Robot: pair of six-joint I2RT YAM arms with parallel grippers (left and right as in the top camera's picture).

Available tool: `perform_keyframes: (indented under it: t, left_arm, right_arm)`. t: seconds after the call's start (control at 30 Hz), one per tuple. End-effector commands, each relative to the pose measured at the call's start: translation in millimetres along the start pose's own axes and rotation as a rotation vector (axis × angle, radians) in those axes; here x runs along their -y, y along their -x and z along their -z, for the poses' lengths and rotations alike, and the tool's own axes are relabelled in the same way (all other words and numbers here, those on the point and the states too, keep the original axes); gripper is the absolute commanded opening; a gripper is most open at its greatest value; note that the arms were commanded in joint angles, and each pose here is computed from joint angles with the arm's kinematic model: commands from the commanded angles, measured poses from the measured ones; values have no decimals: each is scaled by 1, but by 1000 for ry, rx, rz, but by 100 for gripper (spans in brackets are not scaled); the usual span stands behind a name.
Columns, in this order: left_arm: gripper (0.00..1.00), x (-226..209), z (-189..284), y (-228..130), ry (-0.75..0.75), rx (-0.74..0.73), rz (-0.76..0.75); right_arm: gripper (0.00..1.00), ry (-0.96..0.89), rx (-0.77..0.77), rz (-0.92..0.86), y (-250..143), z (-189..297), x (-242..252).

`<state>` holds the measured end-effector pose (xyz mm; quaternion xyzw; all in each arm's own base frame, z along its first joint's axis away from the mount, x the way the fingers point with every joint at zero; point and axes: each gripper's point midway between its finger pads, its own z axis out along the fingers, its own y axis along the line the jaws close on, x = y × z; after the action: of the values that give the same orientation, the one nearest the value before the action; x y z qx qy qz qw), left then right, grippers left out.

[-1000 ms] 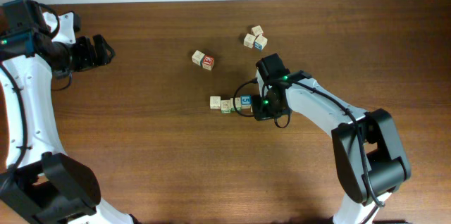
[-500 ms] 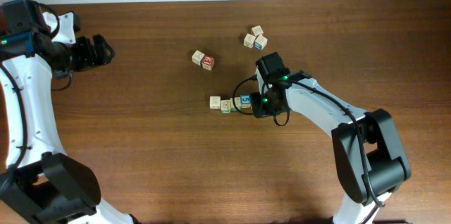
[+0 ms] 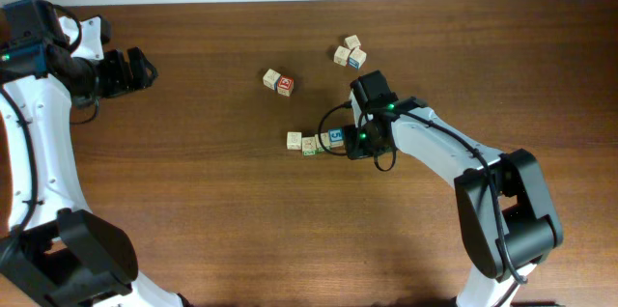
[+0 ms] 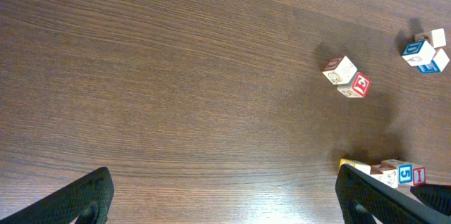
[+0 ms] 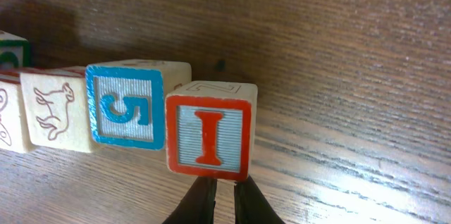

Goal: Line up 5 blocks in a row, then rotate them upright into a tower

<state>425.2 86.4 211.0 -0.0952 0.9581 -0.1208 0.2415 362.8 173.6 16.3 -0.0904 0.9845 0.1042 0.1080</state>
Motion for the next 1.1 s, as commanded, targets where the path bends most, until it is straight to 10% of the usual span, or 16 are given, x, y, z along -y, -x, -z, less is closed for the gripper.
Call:
perform_keyframes:
  t: [0.0,1.07]
  left_arm:
    - [99,4,4,6,-11,18,-3]
    - [99,4,4,6,-11,18,-3]
  right_arm:
    - [12,-14,-9,13,-4,-5,2]
    - [12,51,-87,51,-10,20,-14]
